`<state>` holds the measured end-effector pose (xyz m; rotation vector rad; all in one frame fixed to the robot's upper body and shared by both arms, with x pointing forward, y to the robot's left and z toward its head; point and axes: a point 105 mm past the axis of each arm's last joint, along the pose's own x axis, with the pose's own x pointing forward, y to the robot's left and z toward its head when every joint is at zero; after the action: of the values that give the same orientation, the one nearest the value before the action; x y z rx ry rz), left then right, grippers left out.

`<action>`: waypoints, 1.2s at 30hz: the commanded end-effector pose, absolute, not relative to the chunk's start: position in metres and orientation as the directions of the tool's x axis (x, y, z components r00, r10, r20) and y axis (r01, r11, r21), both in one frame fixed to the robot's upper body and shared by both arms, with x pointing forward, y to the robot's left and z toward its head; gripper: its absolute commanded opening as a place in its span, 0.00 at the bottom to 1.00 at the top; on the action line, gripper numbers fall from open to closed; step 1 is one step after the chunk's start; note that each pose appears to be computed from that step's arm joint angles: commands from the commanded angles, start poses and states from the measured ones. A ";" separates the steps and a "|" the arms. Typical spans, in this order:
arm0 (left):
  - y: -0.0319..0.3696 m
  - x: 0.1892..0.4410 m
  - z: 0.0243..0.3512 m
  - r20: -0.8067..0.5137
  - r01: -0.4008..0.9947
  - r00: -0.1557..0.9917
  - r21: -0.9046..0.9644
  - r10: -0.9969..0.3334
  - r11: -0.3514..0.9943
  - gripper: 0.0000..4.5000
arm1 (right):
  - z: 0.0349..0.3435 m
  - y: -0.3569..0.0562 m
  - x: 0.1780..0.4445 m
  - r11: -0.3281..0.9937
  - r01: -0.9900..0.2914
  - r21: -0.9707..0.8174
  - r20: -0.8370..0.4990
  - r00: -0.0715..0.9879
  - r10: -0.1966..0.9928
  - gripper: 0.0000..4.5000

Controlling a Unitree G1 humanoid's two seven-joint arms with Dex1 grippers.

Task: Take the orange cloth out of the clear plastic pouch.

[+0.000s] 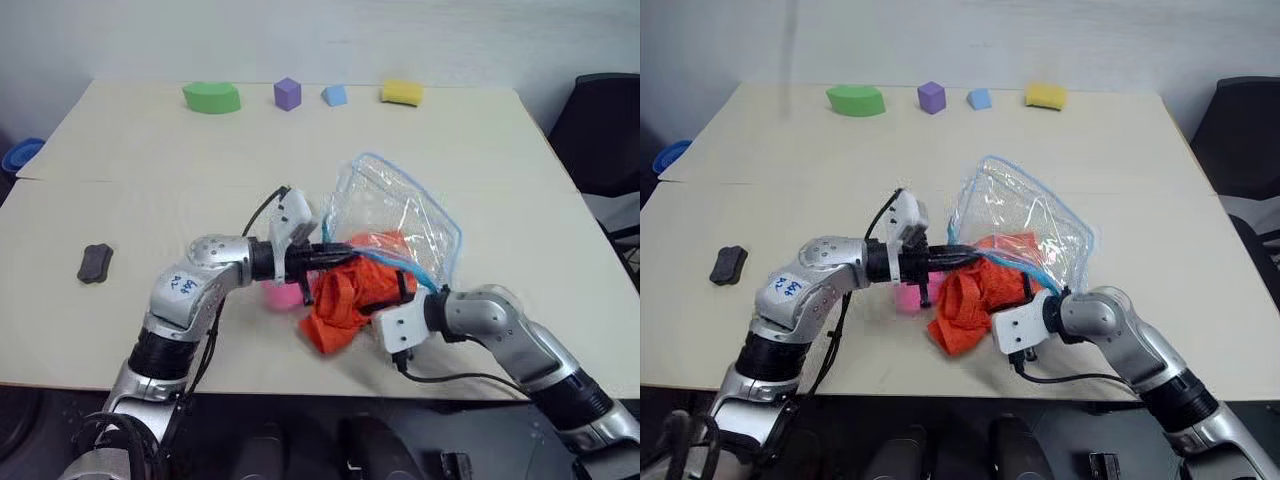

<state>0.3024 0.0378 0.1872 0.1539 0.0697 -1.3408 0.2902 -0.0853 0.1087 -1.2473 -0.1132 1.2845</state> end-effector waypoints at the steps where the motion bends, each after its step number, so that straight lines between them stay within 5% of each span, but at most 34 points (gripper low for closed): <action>1: 0.031 0.308 0.189 -0.143 0.965 0.256 0.100 -0.956 0.243 0.00 | 0.112 -0.078 0.287 -0.275 -0.584 -0.763 -0.545 0.353 0.761 0.01; 8: 0.049 0.372 0.193 -0.129 0.832 0.554 0.100 -0.822 0.545 0.00 | 0.106 -0.099 0.240 -0.485 -0.502 -0.716 -0.639 0.190 0.746 0.01; 15: 0.068 0.390 0.188 -0.174 0.775 0.631 0.166 -0.756 0.609 0.00 | 0.105 -0.136 0.221 -0.578 -0.516 -0.633 -0.731 0.151 0.665 0.01; 25: 0.135 0.340 0.164 -0.355 0.845 0.532 0.284 -0.769 0.453 0.00 | 0.132 -0.257 0.239 -0.193 -0.734 -0.651 -0.713 0.504 0.488 0.01; 31: 0.129 0.290 0.148 -0.456 0.940 0.322 0.260 -0.830 0.222 0.00 | 0.151 -0.292 0.289 0.321 -0.585 -0.745 -0.438 0.792 0.425 0.01; 36: 0.125 0.286 0.145 -0.466 0.942 0.306 0.276 -0.830 0.191 0.00 | 0.158 -0.276 0.326 0.562 -0.456 -0.690 -0.271 0.883 0.383 0.01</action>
<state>0.2884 0.1311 0.1390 0.5369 0.2714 -1.2381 0.3209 -0.2809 0.1519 -0.8777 0.1177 0.5338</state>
